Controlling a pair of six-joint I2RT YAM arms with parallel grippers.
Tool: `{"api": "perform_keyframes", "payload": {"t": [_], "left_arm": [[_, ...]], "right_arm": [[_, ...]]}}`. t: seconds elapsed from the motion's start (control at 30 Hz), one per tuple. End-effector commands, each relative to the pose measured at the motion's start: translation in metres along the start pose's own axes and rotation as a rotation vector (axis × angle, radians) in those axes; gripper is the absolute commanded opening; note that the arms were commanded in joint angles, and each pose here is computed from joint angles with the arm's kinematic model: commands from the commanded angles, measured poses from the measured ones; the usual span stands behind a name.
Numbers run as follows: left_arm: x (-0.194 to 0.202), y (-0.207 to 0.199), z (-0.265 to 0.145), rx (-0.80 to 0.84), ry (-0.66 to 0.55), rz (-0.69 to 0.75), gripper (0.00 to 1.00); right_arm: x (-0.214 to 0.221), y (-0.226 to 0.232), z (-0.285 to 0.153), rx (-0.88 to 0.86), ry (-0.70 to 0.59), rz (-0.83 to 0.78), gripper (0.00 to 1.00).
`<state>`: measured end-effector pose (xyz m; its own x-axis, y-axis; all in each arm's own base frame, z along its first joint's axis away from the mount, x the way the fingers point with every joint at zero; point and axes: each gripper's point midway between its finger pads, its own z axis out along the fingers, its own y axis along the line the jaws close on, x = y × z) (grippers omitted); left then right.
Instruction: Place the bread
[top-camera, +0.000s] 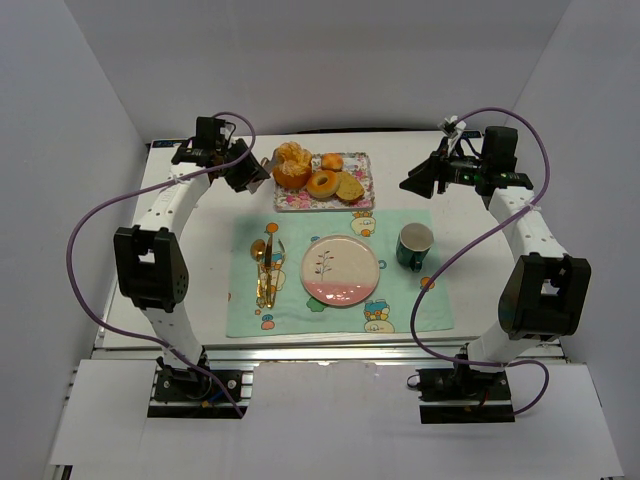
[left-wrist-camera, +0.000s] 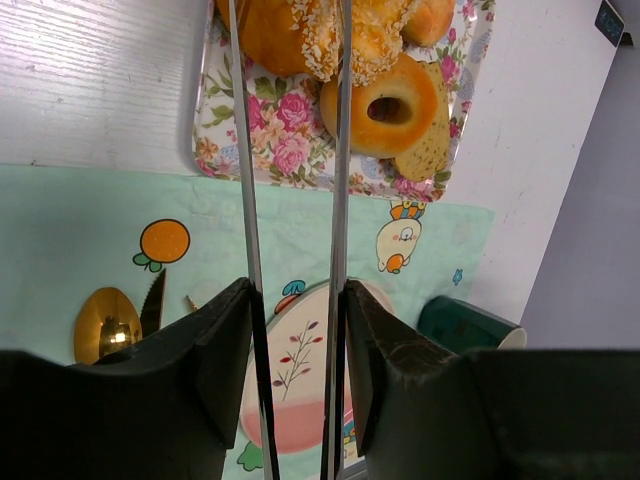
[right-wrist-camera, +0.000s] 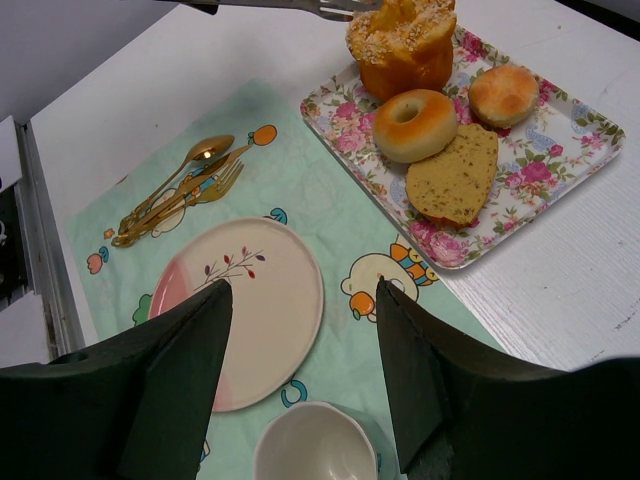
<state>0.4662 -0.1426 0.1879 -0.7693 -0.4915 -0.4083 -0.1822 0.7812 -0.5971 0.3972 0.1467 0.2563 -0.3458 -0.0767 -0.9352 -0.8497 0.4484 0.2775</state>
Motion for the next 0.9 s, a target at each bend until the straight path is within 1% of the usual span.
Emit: {"api": "perform_keyframes", "payload": {"t": [0.0, 0.1, 0.33, 0.4, 0.47, 0.53, 0.6, 0.63, 0.67, 0.77, 0.87], "left_arm": [[-0.016, -0.021, -0.008, 0.069, -0.041, 0.023, 0.50], [-0.015, -0.022, -0.004, 0.082, -0.037, 0.016, 0.48], [-0.011, -0.022, -0.001, 0.097, -0.021, 0.005, 0.34], [-0.012, -0.023, -0.003, 0.098, -0.026, 0.006, 0.27], [-0.019, -0.029, -0.011, 0.120, -0.057, 0.012, 0.21], [-0.026, -0.036, -0.018, 0.145, -0.086, 0.001, 0.08], [-0.041, -0.047, -0.033, 0.194, -0.148, 0.003, 0.00], [-0.043, -0.053, -0.037, 0.222, -0.157, -0.010, 0.00], [-0.053, -0.063, -0.048, 0.266, -0.202, -0.002, 0.00], [-0.061, -0.078, -0.064, 0.342, -0.244, -0.015, 0.00], [-0.061, -0.088, -0.080, 0.395, -0.264, -0.018, 0.00]], "right_arm": [[-0.015, 0.004, -0.004, -0.002, -0.032, -0.055, 0.64], [-0.015, 0.004, -0.004, -0.003, -0.031, -0.055, 0.64], [-0.018, 0.005, -0.005, 0.000, -0.034, -0.062, 0.64], [-0.018, 0.006, -0.005, -0.001, -0.035, -0.062, 0.64], [-0.019, 0.006, -0.006, 0.002, -0.036, -0.063, 0.64], [-0.020, 0.007, -0.006, 0.002, -0.036, -0.066, 0.64], [-0.019, 0.008, -0.006, 0.000, -0.035, -0.065, 0.64], [-0.018, 0.007, -0.007, 0.001, -0.034, -0.063, 0.64], [-0.019, 0.008, -0.007, -0.001, -0.034, -0.065, 0.64], [-0.019, 0.010, -0.007, -0.005, -0.034, -0.064, 0.64], [-0.020, 0.011, -0.008, -0.002, -0.034, -0.067, 0.64]]}}
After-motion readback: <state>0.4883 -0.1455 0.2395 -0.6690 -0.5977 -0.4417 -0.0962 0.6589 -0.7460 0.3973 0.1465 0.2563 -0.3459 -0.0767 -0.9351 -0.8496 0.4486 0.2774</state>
